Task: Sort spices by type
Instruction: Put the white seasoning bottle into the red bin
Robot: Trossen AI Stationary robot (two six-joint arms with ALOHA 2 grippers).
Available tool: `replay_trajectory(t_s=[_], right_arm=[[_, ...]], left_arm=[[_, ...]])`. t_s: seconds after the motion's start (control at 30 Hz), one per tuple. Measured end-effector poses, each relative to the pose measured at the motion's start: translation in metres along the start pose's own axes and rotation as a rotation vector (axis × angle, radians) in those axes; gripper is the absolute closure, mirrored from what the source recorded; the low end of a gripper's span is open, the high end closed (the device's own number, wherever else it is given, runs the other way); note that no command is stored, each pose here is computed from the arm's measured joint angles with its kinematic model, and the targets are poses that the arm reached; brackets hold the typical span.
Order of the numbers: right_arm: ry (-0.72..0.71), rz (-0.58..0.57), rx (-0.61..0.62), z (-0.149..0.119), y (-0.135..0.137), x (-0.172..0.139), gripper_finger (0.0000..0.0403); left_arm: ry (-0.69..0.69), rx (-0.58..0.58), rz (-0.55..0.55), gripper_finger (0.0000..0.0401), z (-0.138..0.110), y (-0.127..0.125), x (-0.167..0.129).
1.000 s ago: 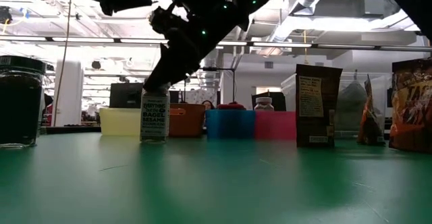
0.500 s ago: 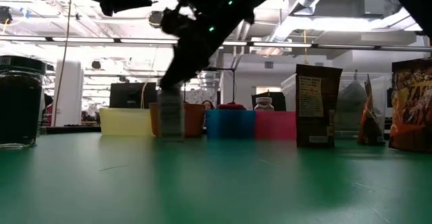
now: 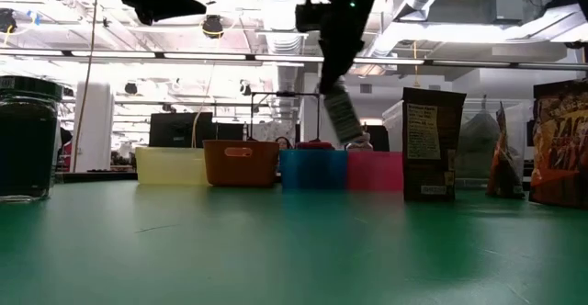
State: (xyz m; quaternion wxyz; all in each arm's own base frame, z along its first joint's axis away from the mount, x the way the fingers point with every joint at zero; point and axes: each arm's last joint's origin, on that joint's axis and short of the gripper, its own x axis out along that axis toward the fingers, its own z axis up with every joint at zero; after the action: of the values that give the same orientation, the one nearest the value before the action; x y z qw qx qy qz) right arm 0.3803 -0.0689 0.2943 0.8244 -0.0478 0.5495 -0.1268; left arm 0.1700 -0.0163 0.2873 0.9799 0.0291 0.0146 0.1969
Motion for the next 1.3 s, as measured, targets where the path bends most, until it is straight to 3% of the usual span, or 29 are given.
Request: replay_trajectory(t_s=[0.27, 0.7, 1.3], right_arm=[[0.000, -0.172, 0.134, -0.023, -0.037, -0.009, 0.0175], [-0.174, -0.348, 0.316, -0.090, -0.062, 0.021, 0.0175], [-0.165, -0.285, 0.398, -0.105, -0.057, 0.047, 0.0148]], left_arm=[[0.025, -0.005, -0.012, 0.0136, -0.003, -0.002, -0.001], [0.040, -0.026, -0.014, 0.0136, -0.004, -0.002, -0.001], [0.045, -0.031, -0.013, 0.0136, -0.005, -0.002, -0.001]])
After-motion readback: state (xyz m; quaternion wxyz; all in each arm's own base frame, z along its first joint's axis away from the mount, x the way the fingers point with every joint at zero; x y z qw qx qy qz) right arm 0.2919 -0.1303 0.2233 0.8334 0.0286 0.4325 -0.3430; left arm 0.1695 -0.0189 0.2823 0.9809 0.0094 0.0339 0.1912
